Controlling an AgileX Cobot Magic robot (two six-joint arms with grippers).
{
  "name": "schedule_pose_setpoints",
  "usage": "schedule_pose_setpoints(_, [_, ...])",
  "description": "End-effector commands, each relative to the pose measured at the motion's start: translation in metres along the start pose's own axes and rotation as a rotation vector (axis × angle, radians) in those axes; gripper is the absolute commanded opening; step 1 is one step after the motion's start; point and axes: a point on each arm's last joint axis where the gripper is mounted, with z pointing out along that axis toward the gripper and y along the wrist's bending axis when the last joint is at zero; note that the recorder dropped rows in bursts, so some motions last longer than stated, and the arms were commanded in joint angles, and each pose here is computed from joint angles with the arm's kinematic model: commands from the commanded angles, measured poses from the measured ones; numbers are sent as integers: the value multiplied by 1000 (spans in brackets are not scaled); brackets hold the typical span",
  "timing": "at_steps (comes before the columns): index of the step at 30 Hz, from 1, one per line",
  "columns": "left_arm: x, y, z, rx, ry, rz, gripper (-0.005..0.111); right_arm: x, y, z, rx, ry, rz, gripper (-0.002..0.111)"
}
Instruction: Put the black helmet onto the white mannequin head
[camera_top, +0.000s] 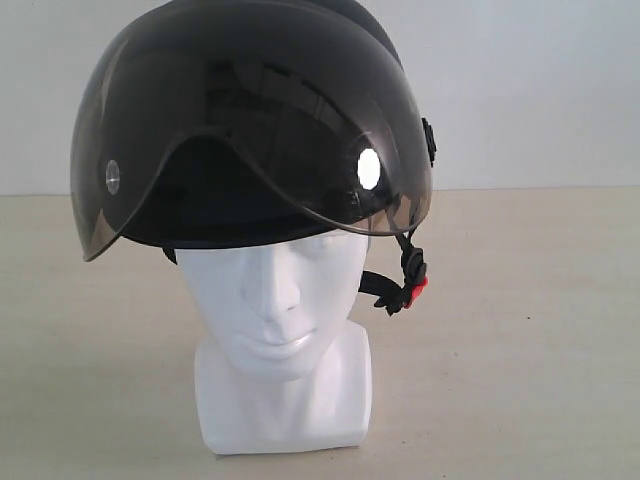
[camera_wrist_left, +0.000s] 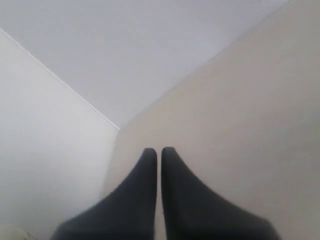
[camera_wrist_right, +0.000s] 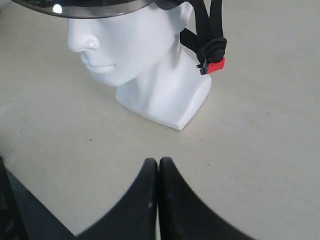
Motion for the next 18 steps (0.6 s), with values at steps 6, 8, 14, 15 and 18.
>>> schedule_pose_setpoints(6, [-33, -3, -6, -56, -377, 448, 4, -1, 0, -2, 0, -18, 32, 0])
schedule_pose_setpoints(8, [-44, -6, -12, -43, -504, 468, 4, 0, 0, -1, 2, -5, 32, 0])
schedule_pose_setpoints(14, [-82, -20, -54, 43, -1150, 432, 4, -2, 1, -2, -9, -24, 50, 0])
schedule_pose_setpoints(15, [-86, -23, -67, 82, -1299, 408, 4, -3, 1, -2, -11, -33, 50, 0])
schedule_pose_setpoints(18, [-89, -26, -84, 199, -1476, 307, 4, -7, 2, -3, -16, -76, 46, 0])
